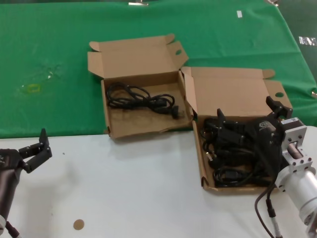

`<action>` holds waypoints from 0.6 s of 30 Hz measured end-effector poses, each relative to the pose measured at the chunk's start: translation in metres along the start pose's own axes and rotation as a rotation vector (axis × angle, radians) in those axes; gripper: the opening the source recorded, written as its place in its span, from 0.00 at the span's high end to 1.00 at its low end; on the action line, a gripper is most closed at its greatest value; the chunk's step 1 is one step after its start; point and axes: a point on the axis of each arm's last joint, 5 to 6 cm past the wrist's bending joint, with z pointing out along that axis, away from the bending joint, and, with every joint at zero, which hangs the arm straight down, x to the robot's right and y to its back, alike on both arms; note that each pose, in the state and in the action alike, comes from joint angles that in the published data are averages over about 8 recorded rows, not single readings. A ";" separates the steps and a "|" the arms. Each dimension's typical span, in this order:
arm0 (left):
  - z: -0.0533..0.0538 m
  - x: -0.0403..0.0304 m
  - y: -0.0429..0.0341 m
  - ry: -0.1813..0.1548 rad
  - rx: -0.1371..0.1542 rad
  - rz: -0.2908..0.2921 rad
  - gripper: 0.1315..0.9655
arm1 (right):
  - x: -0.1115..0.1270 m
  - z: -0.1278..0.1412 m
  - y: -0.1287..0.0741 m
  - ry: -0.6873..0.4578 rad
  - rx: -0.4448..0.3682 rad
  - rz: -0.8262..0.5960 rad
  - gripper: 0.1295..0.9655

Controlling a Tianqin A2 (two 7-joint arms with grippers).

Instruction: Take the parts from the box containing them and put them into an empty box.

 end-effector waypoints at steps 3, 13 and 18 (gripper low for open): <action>0.000 0.0000 0.0000 0.000 0.000 0.000 0.00 | 0.000 0.000 0.000 0.000 0.000 0.000 0.00; 0.000 0.0000 0.0000 0.000 0.000 0.000 0.00 | 0.000 0.000 0.000 0.000 0.000 0.000 0.00; 0.000 0.0000 0.0000 0.000 0.000 0.000 0.00 | 0.000 0.000 0.000 0.000 0.000 0.000 0.00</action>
